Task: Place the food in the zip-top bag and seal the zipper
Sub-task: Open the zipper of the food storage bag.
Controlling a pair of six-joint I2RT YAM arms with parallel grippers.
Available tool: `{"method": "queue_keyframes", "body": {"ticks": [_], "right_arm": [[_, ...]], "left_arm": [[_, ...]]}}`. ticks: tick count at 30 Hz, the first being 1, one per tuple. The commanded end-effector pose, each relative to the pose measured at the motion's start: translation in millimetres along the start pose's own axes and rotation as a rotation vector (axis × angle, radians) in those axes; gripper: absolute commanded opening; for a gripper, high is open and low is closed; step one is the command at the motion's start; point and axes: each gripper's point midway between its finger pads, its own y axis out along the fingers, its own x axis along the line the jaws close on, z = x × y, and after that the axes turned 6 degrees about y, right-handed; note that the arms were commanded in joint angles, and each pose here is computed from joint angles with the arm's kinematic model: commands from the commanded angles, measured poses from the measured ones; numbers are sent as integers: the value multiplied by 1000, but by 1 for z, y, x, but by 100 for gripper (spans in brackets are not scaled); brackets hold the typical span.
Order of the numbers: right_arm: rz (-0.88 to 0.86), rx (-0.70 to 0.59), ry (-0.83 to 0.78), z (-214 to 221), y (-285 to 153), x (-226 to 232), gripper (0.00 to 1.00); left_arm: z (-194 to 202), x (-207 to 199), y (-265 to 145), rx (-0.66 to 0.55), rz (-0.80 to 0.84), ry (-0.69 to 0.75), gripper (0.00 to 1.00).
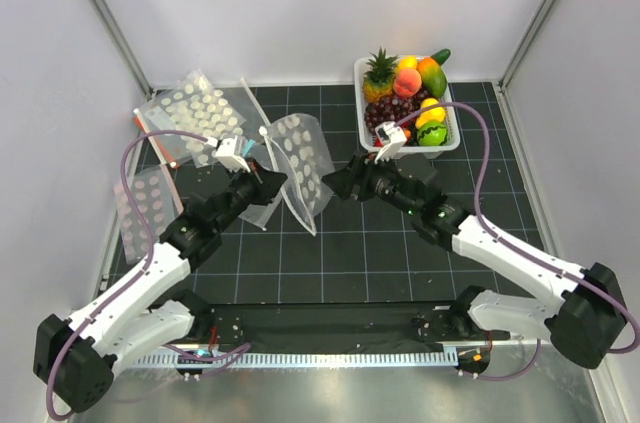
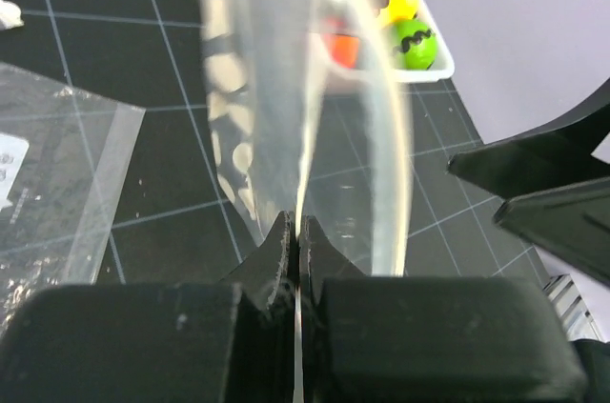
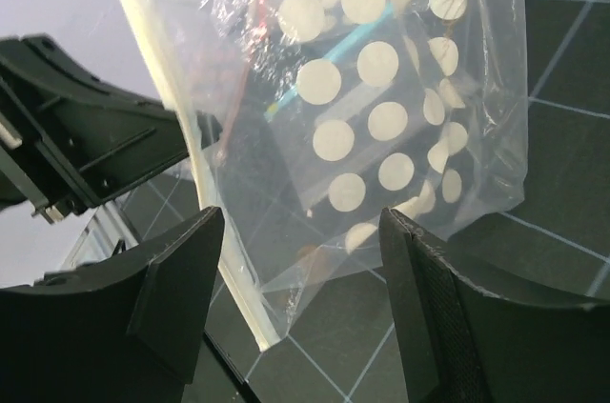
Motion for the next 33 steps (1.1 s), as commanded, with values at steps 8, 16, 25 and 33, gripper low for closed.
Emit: {"method": "queue_keyframes", "body": {"ticks": [8, 16, 25, 33], "right_arm": [[-329, 88, -150, 43, 22, 57, 69], [-214, 64, -189, 43, 38, 45, 56], [-147, 17, -195, 31, 35, 37, 1], [-129, -27, -183, 22, 24, 35, 1]], "left_arm": [[1, -13, -3, 57, 33, -30, 0], [9, -20, 3, 90, 51, -22, 0], [20, -37, 11, 132, 84, 40, 0], [24, -40, 12, 145, 100, 58, 34]]}}
